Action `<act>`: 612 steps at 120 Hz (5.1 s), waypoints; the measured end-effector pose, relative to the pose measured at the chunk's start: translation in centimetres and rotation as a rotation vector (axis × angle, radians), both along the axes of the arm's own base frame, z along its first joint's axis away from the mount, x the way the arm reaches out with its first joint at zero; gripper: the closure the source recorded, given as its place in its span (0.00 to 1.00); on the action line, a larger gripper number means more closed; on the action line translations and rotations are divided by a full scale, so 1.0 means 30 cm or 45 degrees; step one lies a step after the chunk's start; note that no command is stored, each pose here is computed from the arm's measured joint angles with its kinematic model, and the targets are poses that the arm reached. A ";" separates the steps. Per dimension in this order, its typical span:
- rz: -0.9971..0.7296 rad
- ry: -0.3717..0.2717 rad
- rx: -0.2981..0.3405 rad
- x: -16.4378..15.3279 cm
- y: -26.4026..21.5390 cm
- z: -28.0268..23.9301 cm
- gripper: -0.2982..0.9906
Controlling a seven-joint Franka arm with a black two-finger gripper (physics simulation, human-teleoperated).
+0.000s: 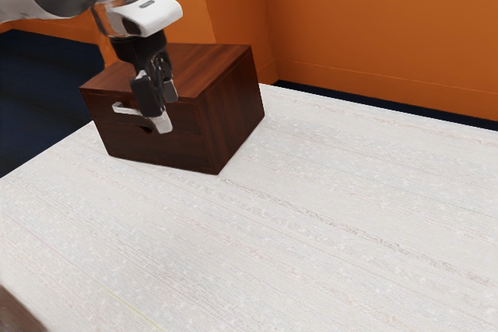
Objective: Pull the drawer handle with one arm to open the drawer
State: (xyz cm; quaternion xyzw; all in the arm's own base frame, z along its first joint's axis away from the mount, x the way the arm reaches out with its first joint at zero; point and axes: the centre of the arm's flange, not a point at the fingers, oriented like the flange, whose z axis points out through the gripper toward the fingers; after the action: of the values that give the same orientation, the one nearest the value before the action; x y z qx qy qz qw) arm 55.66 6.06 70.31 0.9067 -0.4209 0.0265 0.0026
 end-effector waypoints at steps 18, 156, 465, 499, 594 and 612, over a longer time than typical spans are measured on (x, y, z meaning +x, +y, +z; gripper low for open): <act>-0.025 0.038 -0.006 0.013 -0.063 -0.026 0.23; -0.469 -0.228 0.263 -0.162 0.634 -0.235 0.24; -1.017 -0.504 0.262 -0.350 0.912 -0.477 0.84; -1.080 -0.493 0.264 -0.412 0.850 -0.481 0.83; -1.112 -0.549 0.358 -0.518 0.816 -0.220 0.56; -1.297 -0.377 0.377 -0.244 0.607 -0.054 0.44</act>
State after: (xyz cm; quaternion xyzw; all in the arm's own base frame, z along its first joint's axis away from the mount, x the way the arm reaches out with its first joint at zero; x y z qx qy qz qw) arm 48.33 24.25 68.69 0.5655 -0.8017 0.0896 -0.1718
